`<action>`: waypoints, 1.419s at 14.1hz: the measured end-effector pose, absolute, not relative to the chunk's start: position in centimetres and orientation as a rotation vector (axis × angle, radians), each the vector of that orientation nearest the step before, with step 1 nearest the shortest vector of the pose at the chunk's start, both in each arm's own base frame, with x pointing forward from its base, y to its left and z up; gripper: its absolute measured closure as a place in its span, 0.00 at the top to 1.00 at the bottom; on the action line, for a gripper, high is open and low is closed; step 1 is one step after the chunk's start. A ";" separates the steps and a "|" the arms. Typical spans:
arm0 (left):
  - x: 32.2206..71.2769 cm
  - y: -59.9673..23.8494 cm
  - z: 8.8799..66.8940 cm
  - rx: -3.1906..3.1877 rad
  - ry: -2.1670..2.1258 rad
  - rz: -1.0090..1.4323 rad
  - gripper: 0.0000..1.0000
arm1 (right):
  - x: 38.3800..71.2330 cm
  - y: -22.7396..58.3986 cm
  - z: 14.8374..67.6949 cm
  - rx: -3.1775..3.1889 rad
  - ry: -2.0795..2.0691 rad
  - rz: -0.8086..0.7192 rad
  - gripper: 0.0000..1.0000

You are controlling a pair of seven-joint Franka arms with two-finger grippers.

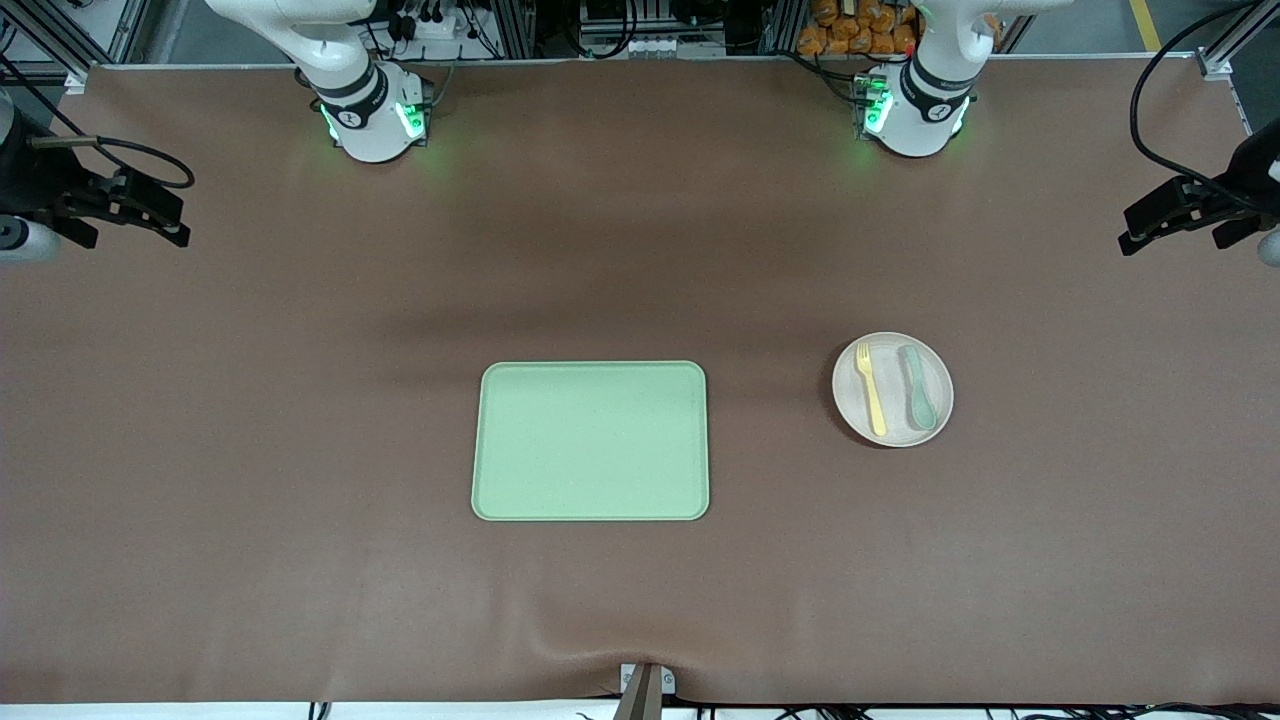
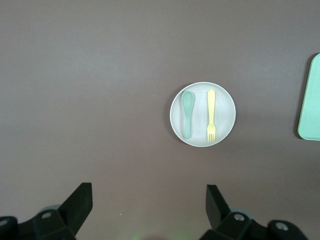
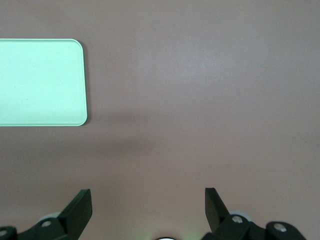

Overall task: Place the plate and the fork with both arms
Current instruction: 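Move the left gripper toward the white plate's rim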

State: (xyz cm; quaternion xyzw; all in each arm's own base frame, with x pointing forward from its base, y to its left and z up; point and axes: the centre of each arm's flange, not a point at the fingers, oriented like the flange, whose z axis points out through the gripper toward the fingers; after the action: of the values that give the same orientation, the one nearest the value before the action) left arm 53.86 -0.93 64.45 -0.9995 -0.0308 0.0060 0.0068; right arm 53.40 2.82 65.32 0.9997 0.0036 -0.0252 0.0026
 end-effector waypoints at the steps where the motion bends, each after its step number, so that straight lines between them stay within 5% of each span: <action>1: 53.9 -0.9 64.4 -3.126 -0.096 0.021 1.00 | 53.4 2.8 65.3 3.135 0.011 -0.079 1.00; 7: 55.6 0.8 62.3 -3.122 -0.138 0.074 1.00 | 53.4 2.8 65.3 3.135 0.011 -0.080 1.00; 13: 59.7 -0.5 54.1 -3.131 -0.115 0.101 1.00 | 53.4 2.9 65.3 3.135 0.013 -0.081 1.00; 20: 59.0 -2.6 45.2 -3.131 -0.148 0.130 1.00 | 53.4 2.9 65.3 3.135 0.014 -0.082 1.00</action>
State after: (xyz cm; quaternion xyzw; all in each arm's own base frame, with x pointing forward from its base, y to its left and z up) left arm 59.02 -2.62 45.24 -0.9980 -0.0473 0.0416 0.0024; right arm 53.39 2.92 65.29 0.9996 0.0045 -0.0260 0.0026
